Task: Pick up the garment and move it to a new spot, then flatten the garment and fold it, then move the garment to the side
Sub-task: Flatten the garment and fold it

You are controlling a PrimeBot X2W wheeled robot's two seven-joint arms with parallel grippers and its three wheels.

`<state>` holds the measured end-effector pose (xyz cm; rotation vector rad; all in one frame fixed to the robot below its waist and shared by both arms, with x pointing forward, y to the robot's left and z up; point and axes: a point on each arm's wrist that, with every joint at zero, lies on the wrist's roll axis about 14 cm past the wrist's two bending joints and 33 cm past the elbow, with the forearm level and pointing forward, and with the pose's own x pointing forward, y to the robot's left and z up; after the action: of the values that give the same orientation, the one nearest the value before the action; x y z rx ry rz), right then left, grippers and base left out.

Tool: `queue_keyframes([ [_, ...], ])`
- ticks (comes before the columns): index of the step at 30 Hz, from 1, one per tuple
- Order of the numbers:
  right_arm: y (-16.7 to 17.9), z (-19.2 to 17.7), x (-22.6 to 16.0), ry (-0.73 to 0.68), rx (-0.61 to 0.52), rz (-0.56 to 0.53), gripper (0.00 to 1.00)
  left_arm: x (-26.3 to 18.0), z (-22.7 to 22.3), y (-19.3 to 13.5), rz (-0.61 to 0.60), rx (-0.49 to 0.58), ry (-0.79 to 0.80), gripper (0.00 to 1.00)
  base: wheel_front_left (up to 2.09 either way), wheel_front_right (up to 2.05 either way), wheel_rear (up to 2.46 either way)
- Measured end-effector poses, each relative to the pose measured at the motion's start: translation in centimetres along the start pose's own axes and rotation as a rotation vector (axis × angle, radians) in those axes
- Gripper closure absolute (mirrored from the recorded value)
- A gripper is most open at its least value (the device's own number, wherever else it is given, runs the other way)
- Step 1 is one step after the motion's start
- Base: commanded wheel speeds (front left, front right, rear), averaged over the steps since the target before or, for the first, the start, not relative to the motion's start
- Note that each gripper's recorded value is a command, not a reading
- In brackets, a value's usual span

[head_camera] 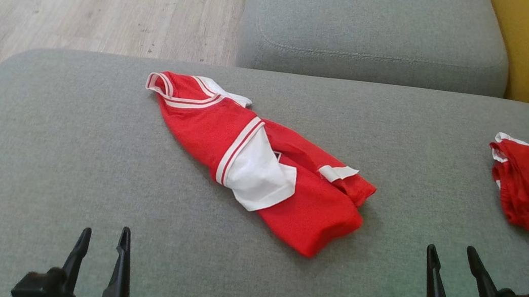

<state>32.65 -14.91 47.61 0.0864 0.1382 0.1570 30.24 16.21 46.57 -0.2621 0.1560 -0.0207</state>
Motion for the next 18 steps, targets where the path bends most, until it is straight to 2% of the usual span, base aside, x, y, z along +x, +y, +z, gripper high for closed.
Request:
queue_keyframes([
  [18,0.26,-0.49,0.39,0.014,0.000,0.010,0.00,0.01,-0.34,0.09,0.004,-0.010,0.011,0.00,0.00,0.00,0.00],
])
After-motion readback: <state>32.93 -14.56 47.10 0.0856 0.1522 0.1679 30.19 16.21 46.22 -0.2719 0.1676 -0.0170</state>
